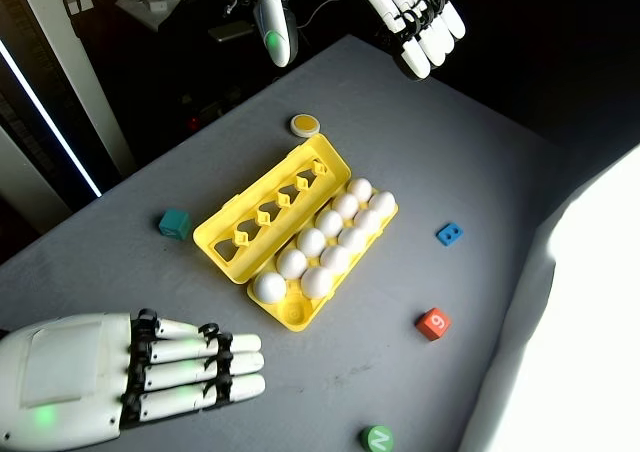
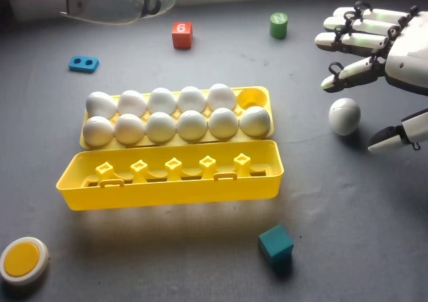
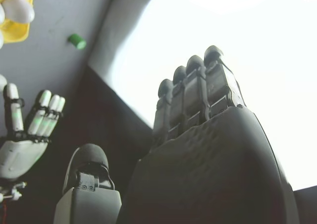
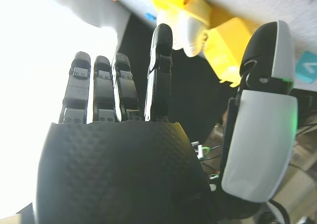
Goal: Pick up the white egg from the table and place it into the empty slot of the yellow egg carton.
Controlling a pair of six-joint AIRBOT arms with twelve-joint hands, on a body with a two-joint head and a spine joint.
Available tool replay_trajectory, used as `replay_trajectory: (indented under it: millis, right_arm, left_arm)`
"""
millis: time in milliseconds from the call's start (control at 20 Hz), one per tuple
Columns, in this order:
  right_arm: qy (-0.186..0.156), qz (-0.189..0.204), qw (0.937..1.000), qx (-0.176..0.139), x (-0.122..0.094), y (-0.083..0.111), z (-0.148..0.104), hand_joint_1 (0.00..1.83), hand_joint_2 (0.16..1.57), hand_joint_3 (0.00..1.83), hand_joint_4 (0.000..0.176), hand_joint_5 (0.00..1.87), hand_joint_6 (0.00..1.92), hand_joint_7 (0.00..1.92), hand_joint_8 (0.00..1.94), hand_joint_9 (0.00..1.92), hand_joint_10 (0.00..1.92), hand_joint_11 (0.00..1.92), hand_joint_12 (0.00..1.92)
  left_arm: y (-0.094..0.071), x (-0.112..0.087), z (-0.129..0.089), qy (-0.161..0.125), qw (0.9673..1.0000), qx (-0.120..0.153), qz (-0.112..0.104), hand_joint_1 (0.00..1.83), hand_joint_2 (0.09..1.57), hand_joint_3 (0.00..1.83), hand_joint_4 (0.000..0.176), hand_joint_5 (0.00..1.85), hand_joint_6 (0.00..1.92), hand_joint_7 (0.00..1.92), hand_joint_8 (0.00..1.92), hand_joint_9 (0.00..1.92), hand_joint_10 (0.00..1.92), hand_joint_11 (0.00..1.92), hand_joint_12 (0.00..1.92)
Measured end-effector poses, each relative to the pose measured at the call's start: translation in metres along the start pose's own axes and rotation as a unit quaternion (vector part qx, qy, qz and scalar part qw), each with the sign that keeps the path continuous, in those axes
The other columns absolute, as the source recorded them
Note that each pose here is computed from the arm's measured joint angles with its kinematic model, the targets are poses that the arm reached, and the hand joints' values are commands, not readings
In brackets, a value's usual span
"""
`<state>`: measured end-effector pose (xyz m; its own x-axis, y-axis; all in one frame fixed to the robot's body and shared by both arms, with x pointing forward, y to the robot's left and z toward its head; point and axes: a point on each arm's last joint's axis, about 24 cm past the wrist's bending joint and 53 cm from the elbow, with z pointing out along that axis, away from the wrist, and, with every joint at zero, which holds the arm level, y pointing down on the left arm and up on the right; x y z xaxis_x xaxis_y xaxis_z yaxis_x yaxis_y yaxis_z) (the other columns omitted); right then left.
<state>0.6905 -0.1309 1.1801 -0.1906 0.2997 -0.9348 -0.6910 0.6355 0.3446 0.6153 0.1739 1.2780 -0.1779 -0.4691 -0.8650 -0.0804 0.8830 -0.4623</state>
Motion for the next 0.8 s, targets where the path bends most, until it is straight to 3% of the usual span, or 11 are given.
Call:
replay_trajectory:
  millis: [150, 350, 400, 450, 500, 550, 600, 650, 700, 750, 800]
  right_arm:
    - [0.001, -0.002, 1.0, 0.0, 0.0, 0.0, 0.0, 0.78, 0.81, 0.0, 0.103, 0.7, 0.0, 0.08, 0.0, 0.0, 0.0, 0.0, 0.0]
    - [-0.009, -0.032, 0.9992, 0.023, -0.003, -0.01, 0.001, 0.8, 0.83, 0.01, 0.064, 0.66, 0.0, 0.1, 0.01, 0.0, 0.0, 0.0, 0.0]
    - [-0.007, -0.042, 0.9987, 0.026, -0.001, -0.012, 0.002, 0.8, 0.83, 0.01, 0.07, 0.65, 0.0, 0.09, 0.0, 0.0, 0.0, 0.0, 0.0]
    - [-0.001, -0.054, 0.9981, 0.029, 0.003, -0.013, 0.004, 0.76, 0.82, 0.0, 0.114, 0.64, 0.0, 0.07, 0.0, 0.0, 0.0, 0.0, 0.0]
    - [0.001, -0.057, 0.9979, 0.029, 0.007, -0.013, 0.007, 0.77, 0.81, 0.0, 0.121, 0.65, 0.0, 0.0, 0.0, 0.0, 0.0, 0.0, 0.0]
    - [0.003, -0.057, 0.998, 0.027, 0.01, -0.012, 0.009, 0.77, 0.81, 0.0, 0.121, 0.65, 0.0, 0.0, 0.0, 0.0, 0.0, 0.0, 0.0]
    - [0.004, -0.056, 0.9981, 0.026, 0.013, -0.011, 0.011, 0.81, 0.79, 0.0, 0.099, 0.68, 0.01, 0.0, 0.0, 0.0, 0.0, 0.0, 0.0]
    - [0.005, -0.057, 0.998, 0.027, 0.015, -0.013, 0.013, 0.82, 0.79, 0.0, 0.098, 0.69, 0.02, 0.01, 0.0, 0.0, 0.0, 0.0, 0.0]
    - [0.006, -0.057, 0.9979, 0.03, 0.015, -0.016, 0.014, 0.78, 0.8, 0.0, 0.128, 0.67, 0.01, 0.0, 0.0, 0.0, 0.0, 0.0, 0.0]
    - [0.012, -0.056, 0.9975, 0.042, 0.016, -0.023, 0.014, 0.82, 0.79, 0.0, 0.107, 0.69, 0.01, 0.0, 0.0, 0.0, 0.0, 0.0, 0.0]
    - [0.012, -0.055, 0.9973, 0.046, 0.015, -0.025, 0.014, 0.82, 0.79, 0.0, 0.113, 0.69, 0.01, 0.0, 0.0, 0.0, 0.0, 0.0, 0.0]
  left_arm:
    - [0.0, 0.0, 0.0, 0.0, 1.0, 0.0, 0.0, 0.0, 1.19, 0.0, 0.0, 0.09, 0.0, 0.08, 0.0, 0.04, 0.0, 0.0, 0.02]
    - [0.0, 0.0, 0.0, -0.001, 1.0, 0.001, 0.001, 0.0, 1.18, 0.0, 0.0, 0.12, 0.01, 0.1, 0.01, 0.07, 0.01, 0.01, 0.02]
    - [0.0, 0.0, 0.0, 0.0, 1.0, 0.0, 0.001, 0.0, 1.17, 0.0, 0.0, 0.11, 0.0, 0.09, 0.0, 0.05, 0.0, 0.0, 0.0]
    - [0.0, 0.0, 0.0, 0.0, 1.0, 0.0, 0.001, 0.0, 1.16, 0.0, 0.0, 0.07, 0.0, 0.04, 0.0, 0.01, 0.0, 0.0, 0.0]
    - [0.0, 0.0, 0.0, 0.0, 1.0, 0.0, 0.001, 0.0, 1.17, 0.0, 0.0, 0.1, 0.02, 0.07, 0.01, 0.03, 0.01, 0.0, 0.0]
    - [0.0, 0.0, 0.0, 0.0, 1.0, 0.001, 0.001, 0.0, 1.17, 0.0, 0.0, 0.1, 0.02, 0.07, 0.01, 0.03, 0.01, 0.0, 0.0]
    - [0.0, 0.0, 0.0, 0.0, 1.0, 0.001, 0.001, 0.0, 1.17, 0.0, 0.0, 0.11, 0.01, 0.09, 0.01, 0.05, 0.01, 0.0, 0.0]
    - [-0.001, 0.0, 0.0, 0.0, 1.0, 0.001, 0.001, 0.0, 1.16, 0.0, 0.0, 0.13, 0.01, 0.11, 0.01, 0.07, 0.01, 0.01, 0.0]
    - [0.0, 0.0, 0.0, 0.0, 1.0, 0.001, 0.0, 0.0, 1.15, 0.0, 0.0, 0.11, 0.0, 0.1, 0.01, 0.06, 0.01, 0.0, 0.0]
    - [0.0, 0.0, 0.0, -0.001, 1.0, 0.0, 0.0, 0.0, 1.15, 0.0, 0.0, 0.13, 0.01, 0.12, 0.01, 0.07, 0.01, 0.0, 0.0]
    - [0.0, 0.0, 0.0, -0.001, 1.0, 0.0, 0.0, 0.0, 1.16, 0.0, 0.0, 0.15, 0.01, 0.13, 0.02, 0.09, 0.02, 0.01, 0.01]
